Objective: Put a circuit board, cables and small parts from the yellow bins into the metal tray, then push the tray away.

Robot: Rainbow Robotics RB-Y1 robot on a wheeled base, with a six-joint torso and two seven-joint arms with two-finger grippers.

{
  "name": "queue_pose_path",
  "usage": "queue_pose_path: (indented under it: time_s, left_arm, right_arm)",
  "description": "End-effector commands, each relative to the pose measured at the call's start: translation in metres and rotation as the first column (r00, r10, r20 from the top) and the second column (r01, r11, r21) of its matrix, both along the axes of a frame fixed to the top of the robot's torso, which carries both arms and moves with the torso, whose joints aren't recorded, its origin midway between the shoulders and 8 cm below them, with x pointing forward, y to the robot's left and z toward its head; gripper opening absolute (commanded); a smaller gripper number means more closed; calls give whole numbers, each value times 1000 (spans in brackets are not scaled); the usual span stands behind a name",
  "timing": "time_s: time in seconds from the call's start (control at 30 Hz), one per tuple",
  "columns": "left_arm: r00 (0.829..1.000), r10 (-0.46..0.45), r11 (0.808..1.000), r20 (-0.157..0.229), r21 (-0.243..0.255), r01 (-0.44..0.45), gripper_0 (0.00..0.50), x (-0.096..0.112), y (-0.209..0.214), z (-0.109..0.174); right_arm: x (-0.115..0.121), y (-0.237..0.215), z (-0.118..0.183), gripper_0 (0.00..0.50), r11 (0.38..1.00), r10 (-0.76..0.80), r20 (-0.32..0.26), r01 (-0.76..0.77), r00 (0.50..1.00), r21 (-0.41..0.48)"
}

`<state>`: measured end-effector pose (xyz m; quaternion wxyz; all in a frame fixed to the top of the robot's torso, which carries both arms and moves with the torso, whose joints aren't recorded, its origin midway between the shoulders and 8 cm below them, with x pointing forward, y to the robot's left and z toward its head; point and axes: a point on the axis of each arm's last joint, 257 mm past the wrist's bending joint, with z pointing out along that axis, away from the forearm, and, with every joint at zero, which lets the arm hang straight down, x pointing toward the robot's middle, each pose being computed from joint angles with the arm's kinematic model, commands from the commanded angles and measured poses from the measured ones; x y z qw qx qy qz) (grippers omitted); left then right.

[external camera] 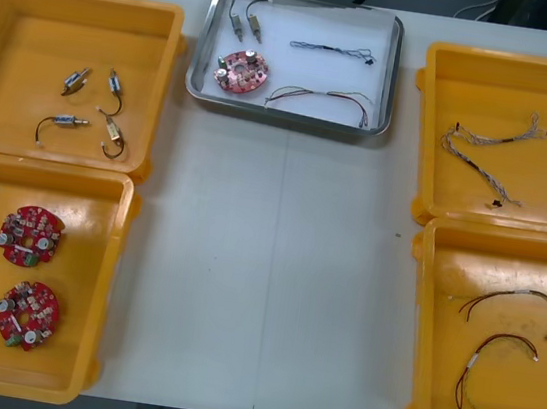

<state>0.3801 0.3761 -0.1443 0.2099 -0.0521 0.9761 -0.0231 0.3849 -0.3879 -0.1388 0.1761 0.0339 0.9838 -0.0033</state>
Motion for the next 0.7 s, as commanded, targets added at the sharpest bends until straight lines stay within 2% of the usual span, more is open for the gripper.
queue_pose_path:
  time_s: [0.03, 0.3, 0.7]
  left_arm:
    - [996, 75, 997, 39, 3, -75, 500, 6, 11, 22]
    - [996, 75, 997, 39, 3, -75, 500, 6, 11, 22]
    - [996, 75, 997, 39, 3, -75, 500, 6, 11, 22]
  right_arm:
    - [-8, -1, -1, 500, 997, -55, 31, 54, 998, 46]
    - [-4, 9, -13, 500, 994, -76, 38, 72, 996, 85]
    - [0, 10, -17, 500, 995, -70, 53, 65, 996, 82]
